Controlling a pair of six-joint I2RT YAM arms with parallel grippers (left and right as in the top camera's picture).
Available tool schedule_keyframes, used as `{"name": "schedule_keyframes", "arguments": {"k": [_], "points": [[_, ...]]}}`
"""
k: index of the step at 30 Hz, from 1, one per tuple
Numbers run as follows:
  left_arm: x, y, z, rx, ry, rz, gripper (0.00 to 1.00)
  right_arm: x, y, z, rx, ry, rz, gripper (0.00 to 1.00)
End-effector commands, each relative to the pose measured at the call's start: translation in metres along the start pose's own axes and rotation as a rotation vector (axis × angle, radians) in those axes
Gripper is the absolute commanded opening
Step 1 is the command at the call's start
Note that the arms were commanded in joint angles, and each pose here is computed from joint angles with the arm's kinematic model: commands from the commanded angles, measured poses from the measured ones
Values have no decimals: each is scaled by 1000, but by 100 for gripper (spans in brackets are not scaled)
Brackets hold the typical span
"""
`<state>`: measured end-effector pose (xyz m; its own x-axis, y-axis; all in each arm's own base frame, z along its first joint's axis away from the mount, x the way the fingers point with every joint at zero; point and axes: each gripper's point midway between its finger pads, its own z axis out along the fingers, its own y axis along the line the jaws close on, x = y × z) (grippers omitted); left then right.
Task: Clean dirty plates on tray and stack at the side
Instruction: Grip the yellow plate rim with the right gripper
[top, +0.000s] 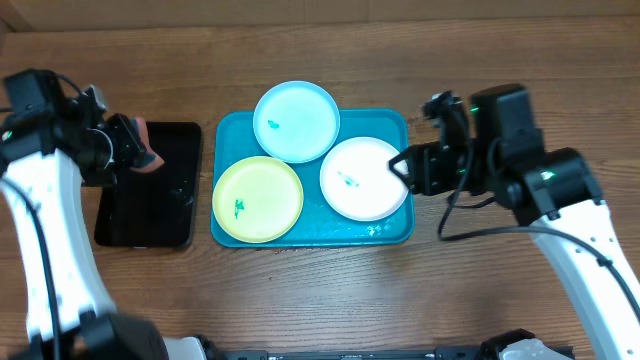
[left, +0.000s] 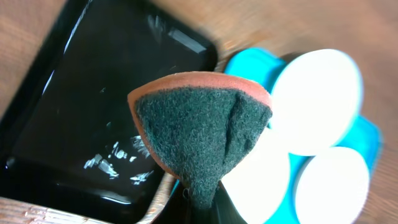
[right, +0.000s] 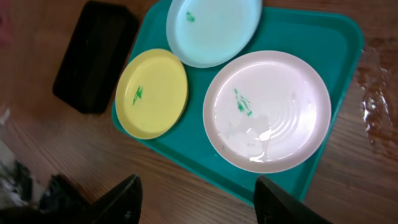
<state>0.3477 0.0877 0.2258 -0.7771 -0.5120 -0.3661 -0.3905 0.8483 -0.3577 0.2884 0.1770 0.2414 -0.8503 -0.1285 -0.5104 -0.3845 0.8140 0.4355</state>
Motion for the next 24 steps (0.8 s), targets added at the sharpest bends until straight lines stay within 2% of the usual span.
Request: {"name": "schedule_keyframes", "arguments": {"k": [1, 6, 12, 16, 19, 24], "points": [[0, -32, -34, 90, -78, 80, 4, 4, 13, 10, 31, 9, -42, 63], [21, -47, -40, 126, -26, 115, 4, 13, 35, 38, -6, 68, -40, 68], [65, -76, -36, 195, 124, 274, 4, 31, 50, 86, -25, 180, -81, 68], [82, -91, -32, 214, 176, 322, 4, 33, 50, 118, -2, 197, -98, 60], [95, -97, -25, 220, 214, 344, 5, 37, 52, 139, -5, 216, -109, 59], [109, -84, -5, 161, 265, 297, 4, 33, 42, 180, 27, 197, -84, 51]]}}
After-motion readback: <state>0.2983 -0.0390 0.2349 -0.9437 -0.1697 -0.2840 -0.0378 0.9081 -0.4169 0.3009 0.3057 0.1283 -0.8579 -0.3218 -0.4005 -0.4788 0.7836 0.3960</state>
